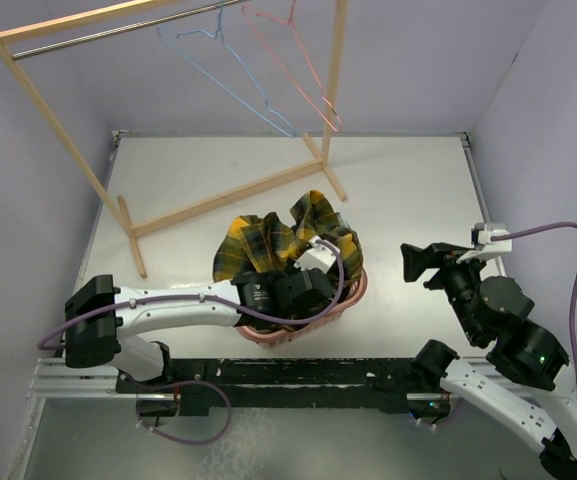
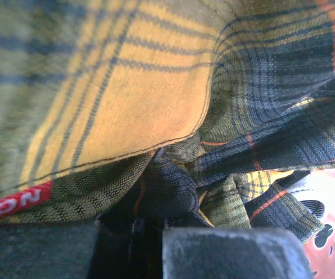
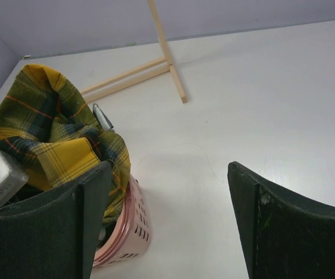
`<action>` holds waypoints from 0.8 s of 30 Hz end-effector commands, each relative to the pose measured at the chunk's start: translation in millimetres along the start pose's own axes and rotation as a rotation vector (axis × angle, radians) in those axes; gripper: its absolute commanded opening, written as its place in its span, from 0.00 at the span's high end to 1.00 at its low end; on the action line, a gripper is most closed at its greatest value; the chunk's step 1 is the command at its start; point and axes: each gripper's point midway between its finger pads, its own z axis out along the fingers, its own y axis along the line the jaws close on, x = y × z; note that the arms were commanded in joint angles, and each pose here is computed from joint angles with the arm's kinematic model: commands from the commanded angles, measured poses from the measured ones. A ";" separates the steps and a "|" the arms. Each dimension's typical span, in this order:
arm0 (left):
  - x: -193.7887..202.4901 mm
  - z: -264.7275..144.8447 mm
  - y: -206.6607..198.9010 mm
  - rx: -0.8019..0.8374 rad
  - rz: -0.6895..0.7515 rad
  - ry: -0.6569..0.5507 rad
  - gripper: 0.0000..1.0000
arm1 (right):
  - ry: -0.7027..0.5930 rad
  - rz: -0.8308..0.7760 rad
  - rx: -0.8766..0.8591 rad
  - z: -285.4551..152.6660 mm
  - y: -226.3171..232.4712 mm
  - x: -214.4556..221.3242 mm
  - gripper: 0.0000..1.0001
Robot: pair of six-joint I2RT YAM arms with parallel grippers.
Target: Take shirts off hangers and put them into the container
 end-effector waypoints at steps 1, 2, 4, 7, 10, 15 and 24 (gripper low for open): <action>39.2 10.2 -45.5 0.206 -0.047 0.103 0.98 | -0.037 0.024 0.002 0.2 2.2 -13.9 0.17; 43.4 10.8 -49.4 0.227 -0.064 0.109 0.97 | -0.034 0.023 0.002 0.7 2.4 -13.3 0.17; 53.5 11.6 -58.3 0.273 -0.088 0.128 0.96 | -0.031 0.024 0.003 1.6 2.8 -11.9 0.17; 74.4 16.9 -68.8 0.315 -0.132 0.176 0.95 | -0.027 0.028 0.005 2.7 3.3 -10.2 0.17; 102.3 26.8 -75.3 0.313 -0.139 0.242 0.94 | -0.025 0.029 0.005 3.4 3.7 -9.2 0.17; 117.0 30.4 -83.5 0.281 -0.086 0.261 0.72 | -0.022 0.027 0.005 3.5 4.0 -9.0 0.17; 58.2 8.4 -51.9 0.131 -0.076 0.109 0.20 | -0.023 0.029 0.006 3.5 4.1 -9.7 0.17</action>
